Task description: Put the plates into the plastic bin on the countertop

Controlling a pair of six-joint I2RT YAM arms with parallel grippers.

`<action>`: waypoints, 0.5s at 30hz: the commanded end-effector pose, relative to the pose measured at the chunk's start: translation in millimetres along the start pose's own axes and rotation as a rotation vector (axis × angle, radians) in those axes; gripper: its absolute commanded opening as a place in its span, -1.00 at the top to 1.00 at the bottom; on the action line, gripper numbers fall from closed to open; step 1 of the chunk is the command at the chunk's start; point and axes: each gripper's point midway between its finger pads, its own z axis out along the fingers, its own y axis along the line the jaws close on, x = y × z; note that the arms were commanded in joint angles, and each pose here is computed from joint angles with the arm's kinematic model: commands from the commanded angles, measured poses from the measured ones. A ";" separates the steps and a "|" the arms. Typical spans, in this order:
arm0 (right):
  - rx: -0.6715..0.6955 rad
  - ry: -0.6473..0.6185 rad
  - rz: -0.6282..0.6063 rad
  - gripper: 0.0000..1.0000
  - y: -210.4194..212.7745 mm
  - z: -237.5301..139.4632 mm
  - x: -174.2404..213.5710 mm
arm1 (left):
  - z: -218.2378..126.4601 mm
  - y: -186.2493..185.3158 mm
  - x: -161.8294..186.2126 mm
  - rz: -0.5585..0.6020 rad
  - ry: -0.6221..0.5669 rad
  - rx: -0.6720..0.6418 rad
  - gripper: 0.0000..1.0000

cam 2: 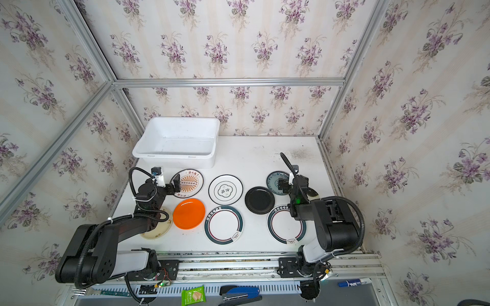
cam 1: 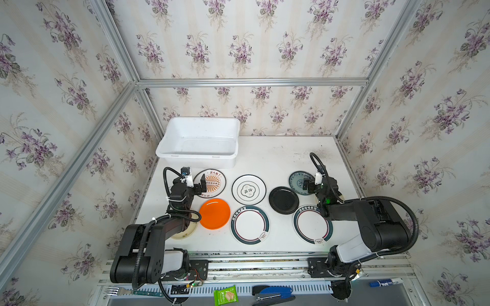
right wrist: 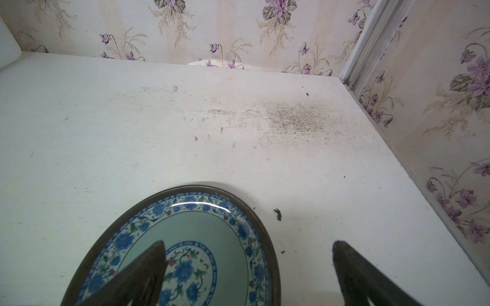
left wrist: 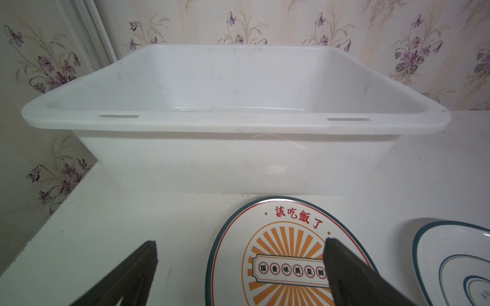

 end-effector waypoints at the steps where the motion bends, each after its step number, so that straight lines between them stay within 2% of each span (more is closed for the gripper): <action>1: -0.056 -0.048 -0.021 -0.99 10.0 1.0 -15.4 | 1.0 -0.4 -5.3 0.014 -0.016 0.001 -0.99; 15: -0.041 -0.025 0.000 -0.99 4.8 3.2 -12.3 | 1.1 0.5 -5.3 0.010 -0.016 0.003 -0.99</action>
